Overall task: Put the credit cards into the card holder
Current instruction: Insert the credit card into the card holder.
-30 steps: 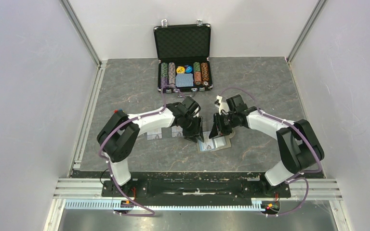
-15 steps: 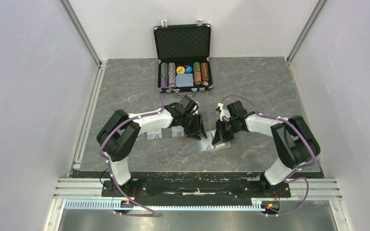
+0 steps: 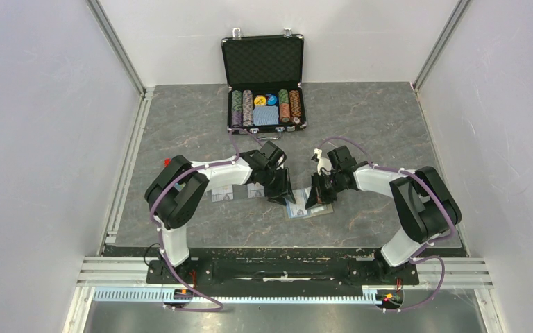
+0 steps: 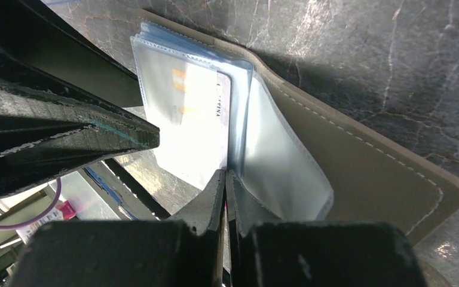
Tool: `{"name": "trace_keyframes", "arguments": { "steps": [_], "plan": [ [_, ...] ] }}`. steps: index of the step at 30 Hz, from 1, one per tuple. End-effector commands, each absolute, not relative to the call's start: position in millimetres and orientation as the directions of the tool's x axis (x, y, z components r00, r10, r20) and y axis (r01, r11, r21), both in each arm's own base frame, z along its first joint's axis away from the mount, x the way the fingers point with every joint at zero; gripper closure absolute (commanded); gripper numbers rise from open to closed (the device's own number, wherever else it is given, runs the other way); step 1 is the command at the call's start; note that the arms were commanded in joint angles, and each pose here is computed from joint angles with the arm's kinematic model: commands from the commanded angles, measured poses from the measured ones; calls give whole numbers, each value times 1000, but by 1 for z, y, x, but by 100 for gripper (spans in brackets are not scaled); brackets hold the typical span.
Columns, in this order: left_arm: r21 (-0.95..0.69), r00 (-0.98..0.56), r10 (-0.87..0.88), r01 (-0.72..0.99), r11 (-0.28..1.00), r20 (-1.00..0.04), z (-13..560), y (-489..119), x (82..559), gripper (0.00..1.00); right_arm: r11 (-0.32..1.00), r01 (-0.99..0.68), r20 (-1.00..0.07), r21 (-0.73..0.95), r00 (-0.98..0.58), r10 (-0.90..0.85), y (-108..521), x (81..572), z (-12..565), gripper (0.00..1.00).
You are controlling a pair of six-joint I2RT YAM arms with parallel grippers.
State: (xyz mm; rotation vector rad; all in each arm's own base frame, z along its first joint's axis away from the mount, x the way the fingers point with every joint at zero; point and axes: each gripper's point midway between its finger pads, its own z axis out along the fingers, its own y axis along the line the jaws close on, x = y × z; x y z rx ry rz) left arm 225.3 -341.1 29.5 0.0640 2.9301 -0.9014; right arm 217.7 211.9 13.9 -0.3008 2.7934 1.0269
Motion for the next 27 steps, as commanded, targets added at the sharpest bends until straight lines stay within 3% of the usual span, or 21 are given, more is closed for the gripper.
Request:
{"name": "trace_keyframes", "arguments": {
  "steps": [1, 13, 17, 20, 27],
  "plan": [
    [-606, -995, 0, 61, 793, -100, 36, -356, 236, 56, 766, -244, -203, 595, -967, -150, 206, 215, 1, 97],
    [-656, -990, 8, 99, 749, -141, 57, -369, 242, 69, 745, -245, -213, 620, -967, -141, 211, 216, 6, 97],
    [-624, -990, 37, 115, 773, -137, 55, -365, 240, 89, 719, -251, -233, 648, -964, -126, 217, 221, 16, 94],
    [-562, -985, 80, 152, 813, -152, 57, -355, 241, 98, 705, -259, -273, 661, -957, -96, 218, 231, 32, 89],
    [-422, -969, 195, 241, 874, -151, 70, -335, 245, 96, 676, -259, -366, 690, -930, 18, 206, 261, 73, 72]
  ]
}}
